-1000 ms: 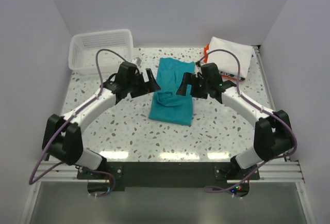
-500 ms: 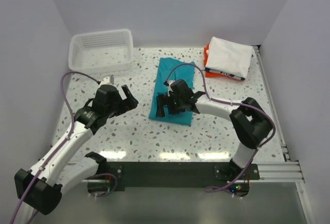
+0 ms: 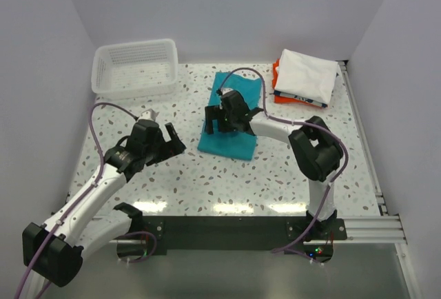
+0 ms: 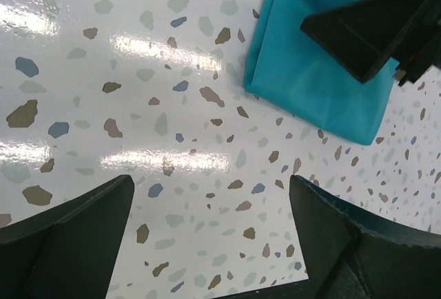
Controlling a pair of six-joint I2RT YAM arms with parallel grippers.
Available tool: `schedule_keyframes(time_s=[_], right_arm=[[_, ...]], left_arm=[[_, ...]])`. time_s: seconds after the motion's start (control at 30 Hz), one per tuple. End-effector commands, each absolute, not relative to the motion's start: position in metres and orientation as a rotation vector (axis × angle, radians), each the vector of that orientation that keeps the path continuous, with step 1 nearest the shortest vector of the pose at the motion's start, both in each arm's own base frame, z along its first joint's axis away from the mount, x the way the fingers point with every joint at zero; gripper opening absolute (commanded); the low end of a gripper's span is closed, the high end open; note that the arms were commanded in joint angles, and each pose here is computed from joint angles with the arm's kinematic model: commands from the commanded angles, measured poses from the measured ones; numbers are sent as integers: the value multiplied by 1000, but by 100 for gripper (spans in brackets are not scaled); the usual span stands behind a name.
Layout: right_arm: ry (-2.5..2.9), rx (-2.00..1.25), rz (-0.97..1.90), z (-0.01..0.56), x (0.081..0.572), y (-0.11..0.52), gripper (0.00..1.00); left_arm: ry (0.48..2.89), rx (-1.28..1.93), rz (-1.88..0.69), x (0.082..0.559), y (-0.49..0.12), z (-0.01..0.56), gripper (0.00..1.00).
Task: Fold and stack the t-shirts
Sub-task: Fold the tshirt
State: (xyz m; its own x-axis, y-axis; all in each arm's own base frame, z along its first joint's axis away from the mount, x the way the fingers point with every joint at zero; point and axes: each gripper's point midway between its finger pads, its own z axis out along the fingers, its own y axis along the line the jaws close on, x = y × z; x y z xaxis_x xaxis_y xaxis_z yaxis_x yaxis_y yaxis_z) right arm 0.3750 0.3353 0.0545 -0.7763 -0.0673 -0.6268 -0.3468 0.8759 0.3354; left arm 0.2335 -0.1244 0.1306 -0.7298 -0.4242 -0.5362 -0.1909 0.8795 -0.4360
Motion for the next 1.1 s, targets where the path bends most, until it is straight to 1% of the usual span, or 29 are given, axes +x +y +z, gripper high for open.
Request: schedule_keyframes(time_s=[0.0,0.1,0.27,0.43,0.5,0.53,0.57,0.67,0.7,0.73,0.77,0.83,0.87,0.97,1.0,1.03,1.07], right_arm=[[2307,-204,543,75,430,327,99],[2289,-177,543,83,452,324,99],[2243,-234,562,110,467,327,99],[2223,-285,622,134,454,330,99],[2242,-257,596,133,446,320,99],[2215,-232,612,150,442,316,99],[2234,-216,607,141,436,308,99],[2224,-242,742,149,419,312,99],[2223,-266,779,149,416,317,99],[2226,-334,878,152,405,329,99],[2258,-362,922,139,400,337,99],[2260,-414,1041,140,395,352,99],[2285,-415,1059,126,396,356,99],[2258,-430,1066,129,413,367,99],[2296,-420,1040,110,419,368,99],[2268,-413,1011,118,435,371,99],[2297,-389,985,111,442,368,99]], left_arm=[[2380,-440,-497,238,-129,133,100],[2395,-436,-492,238,-129,129,100],[2404,-428,-517,242,-136,126,100],[2409,-409,-545,249,-143,120,100],[2415,-396,-547,256,-148,116,100],[2411,-393,-548,261,-150,117,100],[2432,-393,-533,264,-151,109,100],[2448,-375,-556,277,-162,105,100],[2450,-369,-562,280,-164,103,100],[2462,-366,-567,283,-168,99,100],[2463,-359,-573,286,-170,98,100],[2471,-357,-583,293,-175,96,100],[2477,-353,-589,294,-177,95,100],[2492,-350,-590,293,-178,91,100],[2497,-352,-585,292,-177,89,100],[2496,-355,-576,292,-176,89,100],[2500,-356,-566,291,-175,89,100]])
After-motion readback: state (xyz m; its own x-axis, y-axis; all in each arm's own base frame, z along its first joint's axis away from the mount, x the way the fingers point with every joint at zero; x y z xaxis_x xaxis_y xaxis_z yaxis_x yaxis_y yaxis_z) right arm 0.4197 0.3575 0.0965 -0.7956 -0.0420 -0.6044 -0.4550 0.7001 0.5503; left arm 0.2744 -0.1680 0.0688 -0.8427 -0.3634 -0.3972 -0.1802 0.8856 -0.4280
